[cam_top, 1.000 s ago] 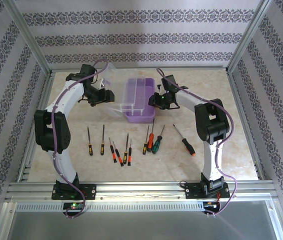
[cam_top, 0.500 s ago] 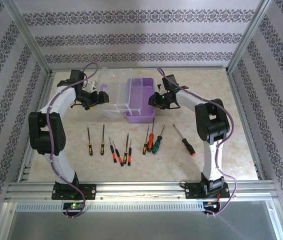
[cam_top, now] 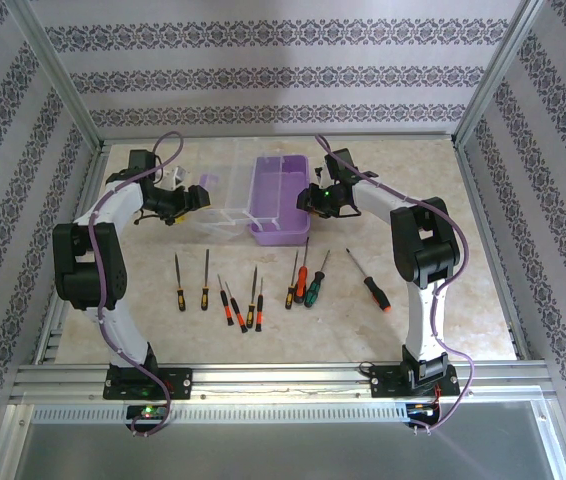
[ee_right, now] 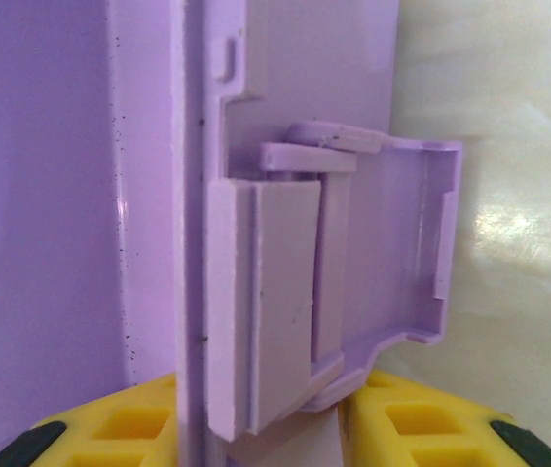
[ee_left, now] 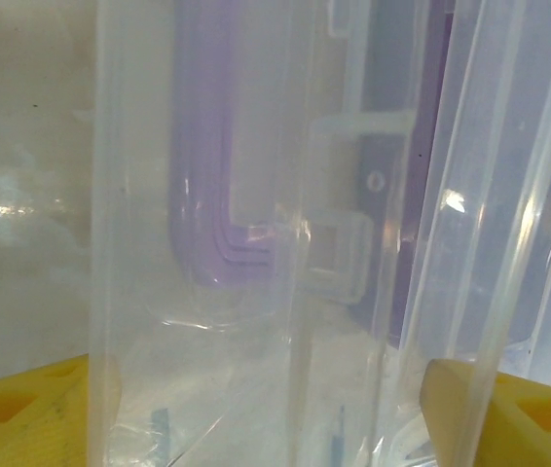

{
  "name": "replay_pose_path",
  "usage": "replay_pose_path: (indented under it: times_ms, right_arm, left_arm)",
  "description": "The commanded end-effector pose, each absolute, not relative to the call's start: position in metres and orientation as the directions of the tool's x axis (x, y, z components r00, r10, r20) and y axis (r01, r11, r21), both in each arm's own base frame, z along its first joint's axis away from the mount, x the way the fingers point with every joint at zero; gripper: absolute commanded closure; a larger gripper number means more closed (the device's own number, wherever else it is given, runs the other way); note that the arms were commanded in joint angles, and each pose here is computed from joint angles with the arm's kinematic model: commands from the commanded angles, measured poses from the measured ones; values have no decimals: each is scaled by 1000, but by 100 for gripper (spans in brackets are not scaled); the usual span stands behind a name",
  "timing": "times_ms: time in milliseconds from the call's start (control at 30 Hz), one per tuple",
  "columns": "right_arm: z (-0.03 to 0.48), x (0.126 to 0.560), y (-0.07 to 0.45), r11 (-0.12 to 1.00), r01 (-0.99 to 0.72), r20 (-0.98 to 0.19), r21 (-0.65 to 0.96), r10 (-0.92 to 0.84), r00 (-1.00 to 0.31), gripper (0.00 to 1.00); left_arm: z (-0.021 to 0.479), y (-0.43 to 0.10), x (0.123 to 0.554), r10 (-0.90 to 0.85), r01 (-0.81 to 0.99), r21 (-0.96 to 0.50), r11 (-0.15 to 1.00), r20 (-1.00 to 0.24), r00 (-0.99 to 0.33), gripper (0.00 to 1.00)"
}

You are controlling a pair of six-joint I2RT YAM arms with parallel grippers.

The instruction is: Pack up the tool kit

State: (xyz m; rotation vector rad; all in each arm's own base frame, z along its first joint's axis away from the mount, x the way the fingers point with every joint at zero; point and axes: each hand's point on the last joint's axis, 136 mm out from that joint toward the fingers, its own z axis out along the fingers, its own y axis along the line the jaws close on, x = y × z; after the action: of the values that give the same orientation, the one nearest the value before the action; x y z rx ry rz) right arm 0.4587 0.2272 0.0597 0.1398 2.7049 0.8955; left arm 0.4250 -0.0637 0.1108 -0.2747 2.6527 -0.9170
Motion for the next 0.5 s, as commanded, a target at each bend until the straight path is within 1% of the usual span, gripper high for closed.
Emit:
replay_pose_path:
  times_ms: [0,233,367,467]
  right_arm:
    - [40,454,214,831,47,-198,554,186,-962,64]
    - [45,455,212,842,49,-203,537,186,-962,64]
    - [43,450,209,850,61,-191,523,187,-964,63]
    - [40,448,209,855,66,-183,515,184,-966,63]
  left_arm:
    - [76,-37,424,-364,-213,-556,803,-174,-915,20]
    - [76,-31,426,-401,-259,-543,799,-160,-902,16]
    - [75,-16,424,-455,-331,-500,800,-146,-878,12]
    - [85,-12,426,-479,-338,-513,789,-171,-861,11]
